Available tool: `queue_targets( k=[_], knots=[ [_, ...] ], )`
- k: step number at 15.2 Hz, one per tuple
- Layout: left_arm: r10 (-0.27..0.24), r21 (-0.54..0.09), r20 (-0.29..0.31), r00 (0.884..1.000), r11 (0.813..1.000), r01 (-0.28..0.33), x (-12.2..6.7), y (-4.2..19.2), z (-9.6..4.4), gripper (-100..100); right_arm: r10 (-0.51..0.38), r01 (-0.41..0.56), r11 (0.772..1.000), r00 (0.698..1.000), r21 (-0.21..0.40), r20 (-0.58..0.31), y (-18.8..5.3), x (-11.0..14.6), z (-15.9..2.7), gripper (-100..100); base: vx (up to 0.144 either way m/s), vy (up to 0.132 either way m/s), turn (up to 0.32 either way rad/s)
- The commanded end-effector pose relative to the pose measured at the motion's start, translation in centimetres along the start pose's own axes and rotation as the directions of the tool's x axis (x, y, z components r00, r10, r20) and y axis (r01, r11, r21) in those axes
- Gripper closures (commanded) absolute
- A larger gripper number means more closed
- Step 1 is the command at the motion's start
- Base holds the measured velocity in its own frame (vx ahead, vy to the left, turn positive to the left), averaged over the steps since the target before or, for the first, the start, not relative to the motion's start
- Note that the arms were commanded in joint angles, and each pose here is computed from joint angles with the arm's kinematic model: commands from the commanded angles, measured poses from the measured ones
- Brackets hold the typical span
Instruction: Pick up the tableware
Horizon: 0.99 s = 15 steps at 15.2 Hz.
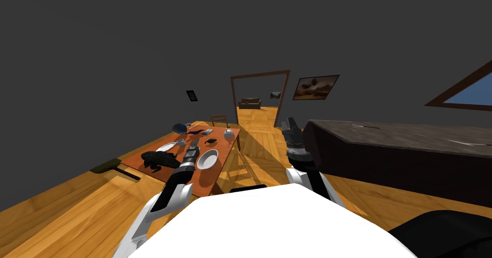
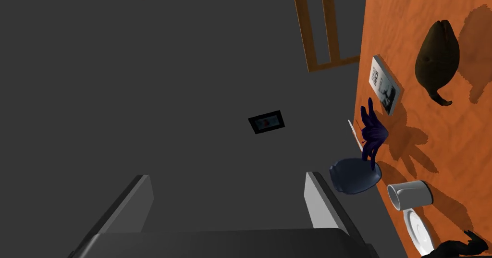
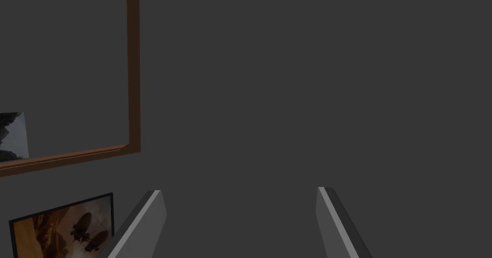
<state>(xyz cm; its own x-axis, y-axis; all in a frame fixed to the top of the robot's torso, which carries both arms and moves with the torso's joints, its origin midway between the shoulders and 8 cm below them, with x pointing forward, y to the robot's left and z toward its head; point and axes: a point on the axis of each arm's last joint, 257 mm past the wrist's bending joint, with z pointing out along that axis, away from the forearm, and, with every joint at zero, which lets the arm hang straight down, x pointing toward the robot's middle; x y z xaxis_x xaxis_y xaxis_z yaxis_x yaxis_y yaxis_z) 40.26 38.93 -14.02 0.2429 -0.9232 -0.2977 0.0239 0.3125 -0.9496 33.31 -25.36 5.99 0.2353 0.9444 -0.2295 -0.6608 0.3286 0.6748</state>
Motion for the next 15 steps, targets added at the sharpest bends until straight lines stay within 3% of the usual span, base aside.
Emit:
queue_targets(
  k=[1, 2, 3, 5, 6, 8, 9, 11, 12, 14, 15],
  knots=[
    [0.005, -0.062, 0.008, 1.000, 0.998, -0.004, -0.5, 1.9, -0.1, -100, 0.000, 0.000, 1.000, 1.000, 0.000, 0.000, 0.0, 0.0, 0.0, 0, -0.004, 0.010, -0.083],
    [0.005, -0.064, 0.007, 1.000, 0.998, -0.004, -0.5, 2.0, -0.1, -100, 0.000, 0.000, 1.000, 1.000, 0.000, 0.000, 0.0, 0.0, 0.0, 0, -0.003, 0.009, -0.020],
    [0.008, -0.117, 0.019, 1.000, 0.993, -0.006, -1.2, 3.8, -0.2, -100, 0.000, 0.000, 1.000, 1.000, 0.000, 0.000, 0.0, 0.0, 0.0, 0, -0.002, 0.010, -0.062],
    [0.008, -0.134, 0.019, 1.000, 0.991, -0.005, -1.2, 4.2, -0.3, -100, 0.000, 0.000, 1.000, 1.000, 0.000, 0.000, 0.0, 0.0, 0.0, 0, -0.001, 0.010, -0.052],
    [0.009, -0.185, 0.031, 0.999, 0.983, -0.003, -1.9, 6.0, -0.6, -100, 0.000, 0.000, 1.000, 1.000, 0.000, 0.000, 0.0, 0.0, 0.0, 0, 0.001, 0.010, -0.073],
    [0.009, -0.206, 0.031, 0.999, 0.979, -0.002, -1.9, 6.5, -0.7, -100, 0.000, 0.000, 1.000, 1.000, 0.000, 0.000, 0.0, 0.0, 0.0, 0, 0.002, 0.010, -0.052],
    [0.007, -0.250, 0.044, 0.999, 0.968, 0.004, -2.6, 8.1, -1.1, -100, 0.000, 0.000, 1.000, 1.000, 0.000, 0.000, 0.0, 0.0, 0.0, 0, 0.006, 0.008, -0.081],
    [0.007, -0.276, 0.043, 0.999, 0.961, 0.005, -2.6, 8.7, -1.3, -100, 0.000, 0.000, 1.000, 1.000, 0.000, 0.000, 0.0, 0.0, 0.0, 0, 0.006, 0.010, -0.052],
    [0.003, -0.324, 0.057, 0.998, 0.946, 0.016, -3.2, 10.4, -1.8, -100, 0.000, 0.000, 1.000, 1.000, 0.000, 0.000, 0.0, 0.0, 0.0, 0, 0.009, 0.009, -0.070],
    [0.003, -0.345, 0.056, 0.998, 0.938, 0.017, -3.2, 11.0, -2.0, -100, 0.000, 0.000, 1.000, 1.000, 0.000, 0.000, 0.0, 0.0, 0.0, 0, 0.009, 0.010, -0.053],
    [-0.003, -0.390, 0.071, 0.998, 0.920, 0.030, -3.8, 12.6, -2.6, -100, 0.000, 0.000, 1.000, 1.000, 0.000, 0.000, 0.0, 0.0, 0.0, 0, 0.011, 0.011, -0.065]
  ],
)
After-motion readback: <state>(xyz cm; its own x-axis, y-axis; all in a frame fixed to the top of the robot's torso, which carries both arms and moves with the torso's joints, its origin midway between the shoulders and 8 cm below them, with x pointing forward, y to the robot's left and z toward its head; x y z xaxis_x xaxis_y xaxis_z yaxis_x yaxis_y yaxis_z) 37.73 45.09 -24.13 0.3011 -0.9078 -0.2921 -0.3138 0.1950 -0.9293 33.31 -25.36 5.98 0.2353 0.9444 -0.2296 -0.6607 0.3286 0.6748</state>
